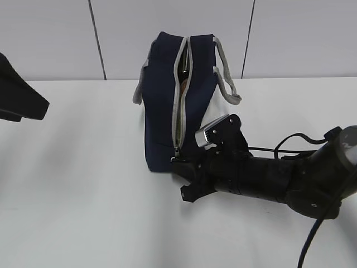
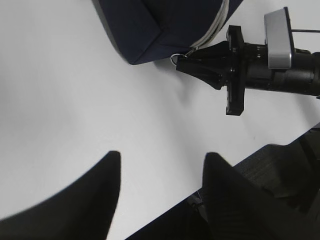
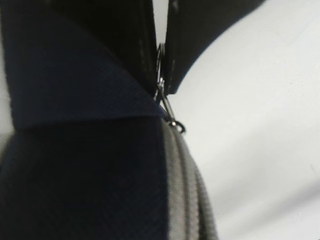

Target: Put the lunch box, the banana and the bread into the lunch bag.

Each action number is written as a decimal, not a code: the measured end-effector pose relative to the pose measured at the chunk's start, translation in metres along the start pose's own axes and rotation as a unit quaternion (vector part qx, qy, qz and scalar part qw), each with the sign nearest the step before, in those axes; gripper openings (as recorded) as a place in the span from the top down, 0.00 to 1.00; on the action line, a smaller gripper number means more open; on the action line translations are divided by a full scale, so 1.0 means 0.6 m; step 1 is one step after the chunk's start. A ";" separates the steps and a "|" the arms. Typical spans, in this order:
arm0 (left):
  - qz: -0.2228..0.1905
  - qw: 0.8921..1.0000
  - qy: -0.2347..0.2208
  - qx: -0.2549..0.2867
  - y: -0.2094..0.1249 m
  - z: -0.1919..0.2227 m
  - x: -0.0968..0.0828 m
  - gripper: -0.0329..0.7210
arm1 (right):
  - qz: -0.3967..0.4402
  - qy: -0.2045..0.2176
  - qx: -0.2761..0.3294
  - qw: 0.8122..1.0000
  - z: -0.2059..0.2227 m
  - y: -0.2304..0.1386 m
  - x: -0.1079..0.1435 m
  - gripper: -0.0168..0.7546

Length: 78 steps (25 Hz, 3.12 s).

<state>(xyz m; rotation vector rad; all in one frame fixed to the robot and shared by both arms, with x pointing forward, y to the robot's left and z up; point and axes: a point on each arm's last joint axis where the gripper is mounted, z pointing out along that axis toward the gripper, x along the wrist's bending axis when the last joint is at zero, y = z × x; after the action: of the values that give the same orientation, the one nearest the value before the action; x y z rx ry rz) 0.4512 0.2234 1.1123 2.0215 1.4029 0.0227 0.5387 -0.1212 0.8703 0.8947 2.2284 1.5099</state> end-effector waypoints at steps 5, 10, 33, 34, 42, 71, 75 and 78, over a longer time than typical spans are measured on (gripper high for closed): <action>0.000 1.000 0.000 0.000 0.000 0.000 0.000 0.45 | 0.000 -0.002 0.005 1.000 0.000 -0.002 -0.001 1.00; 0.000 1.000 0.000 0.000 0.000 0.000 0.000 0.45 | -0.001 -0.004 0.011 1.000 -0.001 -0.001 -0.001 1.00; 0.000 1.000 0.000 0.000 0.000 0.000 0.000 0.46 | -0.029 0.016 0.062 0.998 -0.028 0.029 0.011 1.00; 0.000 1.000 0.000 0.000 0.000 0.000 0.000 0.46 | -0.033 0.013 0.065 0.997 -0.030 0.032 0.011 1.00; 0.000 1.000 -0.002 -0.001 0.000 0.000 0.000 0.46 | -0.053 0.013 0.072 0.996 -0.039 0.042 0.013 1.00; -0.010 1.000 -0.017 -0.008 0.002 0.000 -0.005 0.46 | -0.058 0.020 0.063 0.996 -0.037 0.065 0.012 1.00; -0.011 1.000 -0.019 -0.009 0.003 0.000 -0.006 0.46 | -0.050 0.023 0.078 0.995 -0.013 0.045 0.003 1.00; -0.011 1.000 -0.019 -0.009 0.003 0.000 -0.006 0.46 | -0.047 0.024 0.084 0.995 0.006 0.037 -0.005 1.00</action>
<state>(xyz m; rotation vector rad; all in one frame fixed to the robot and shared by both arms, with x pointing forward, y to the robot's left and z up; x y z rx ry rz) 0.4511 0.2202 1.1143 1.9819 1.3974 -0.0122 0.5503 -0.1151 0.8887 0.7943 2.4251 1.3332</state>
